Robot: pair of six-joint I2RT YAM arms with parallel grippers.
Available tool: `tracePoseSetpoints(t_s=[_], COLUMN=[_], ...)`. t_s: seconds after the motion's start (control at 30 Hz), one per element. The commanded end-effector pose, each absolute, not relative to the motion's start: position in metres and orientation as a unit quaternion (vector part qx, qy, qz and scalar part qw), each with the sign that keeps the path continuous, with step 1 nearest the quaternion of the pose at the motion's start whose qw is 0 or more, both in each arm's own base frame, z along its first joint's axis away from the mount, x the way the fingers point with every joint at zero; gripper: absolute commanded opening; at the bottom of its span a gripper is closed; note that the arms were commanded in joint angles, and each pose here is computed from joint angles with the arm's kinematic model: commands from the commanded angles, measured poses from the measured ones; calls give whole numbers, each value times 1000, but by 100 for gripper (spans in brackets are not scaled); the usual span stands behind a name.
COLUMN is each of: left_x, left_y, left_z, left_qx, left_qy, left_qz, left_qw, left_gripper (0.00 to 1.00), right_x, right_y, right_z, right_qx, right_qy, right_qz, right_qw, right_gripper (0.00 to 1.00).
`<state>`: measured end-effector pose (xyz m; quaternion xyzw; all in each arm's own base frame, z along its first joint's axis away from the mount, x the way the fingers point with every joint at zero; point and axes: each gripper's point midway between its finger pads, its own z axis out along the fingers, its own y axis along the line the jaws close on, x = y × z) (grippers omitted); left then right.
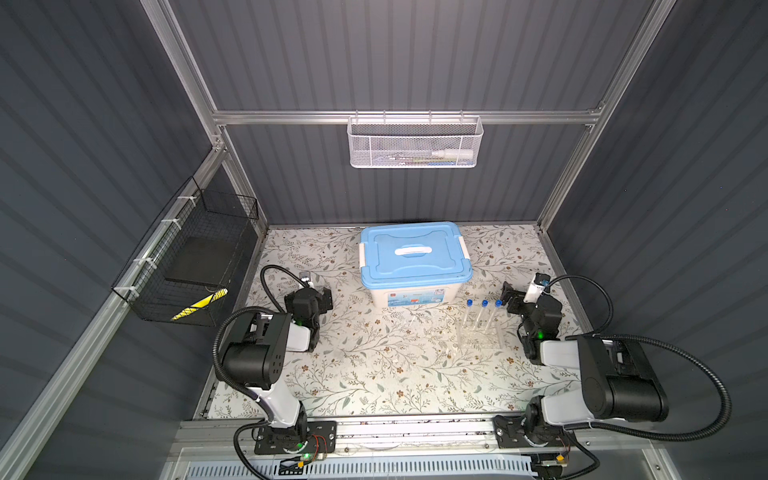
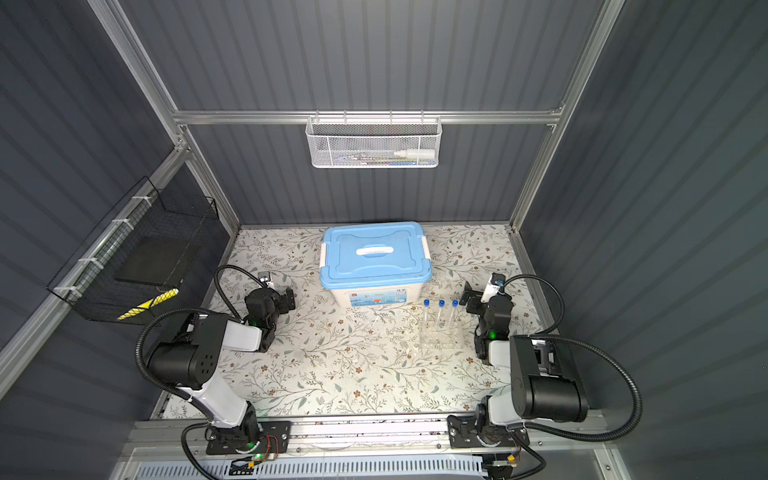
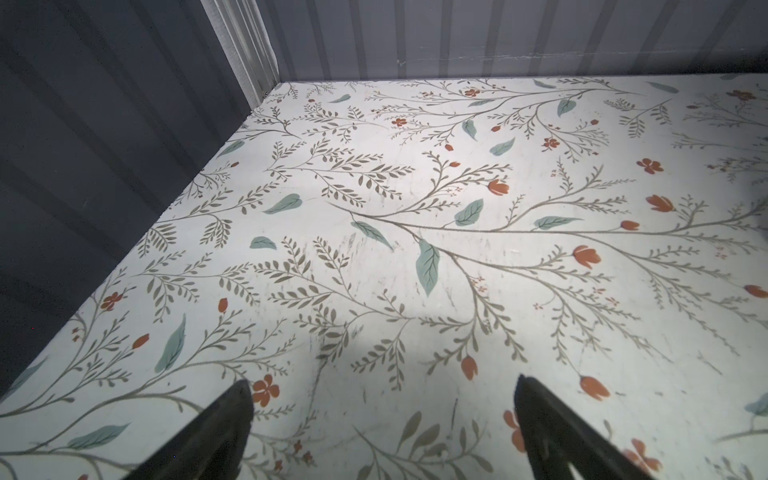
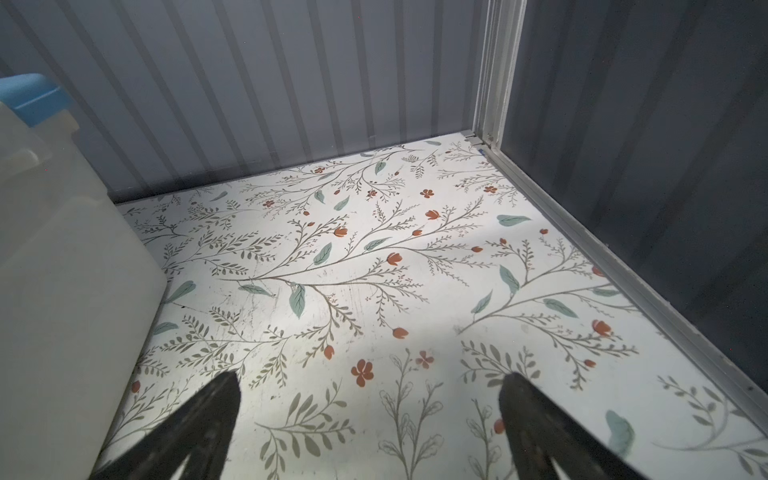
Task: Organize the chemistry lab equipment
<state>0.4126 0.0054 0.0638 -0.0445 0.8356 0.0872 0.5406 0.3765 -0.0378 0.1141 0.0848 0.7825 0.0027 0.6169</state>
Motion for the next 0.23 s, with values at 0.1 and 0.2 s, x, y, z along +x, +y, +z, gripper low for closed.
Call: tracePoseSetpoints(t_s=[0.1, 0.2], left_x=[414, 414], left_y=[7, 6], left_z=[66, 66], left_qx=[-39, -39], left_qy=[830, 831], left_qz=[88, 88], left_qw=[549, 548], left_gripper=[100, 100], right_x=[382, 384], right_y=[-36, -34], right_z=[119, 120], right_qx=[76, 72], right_qy=[782, 783], right_qz=[-6, -19], right_qw=[618, 617], right_gripper=[99, 99])
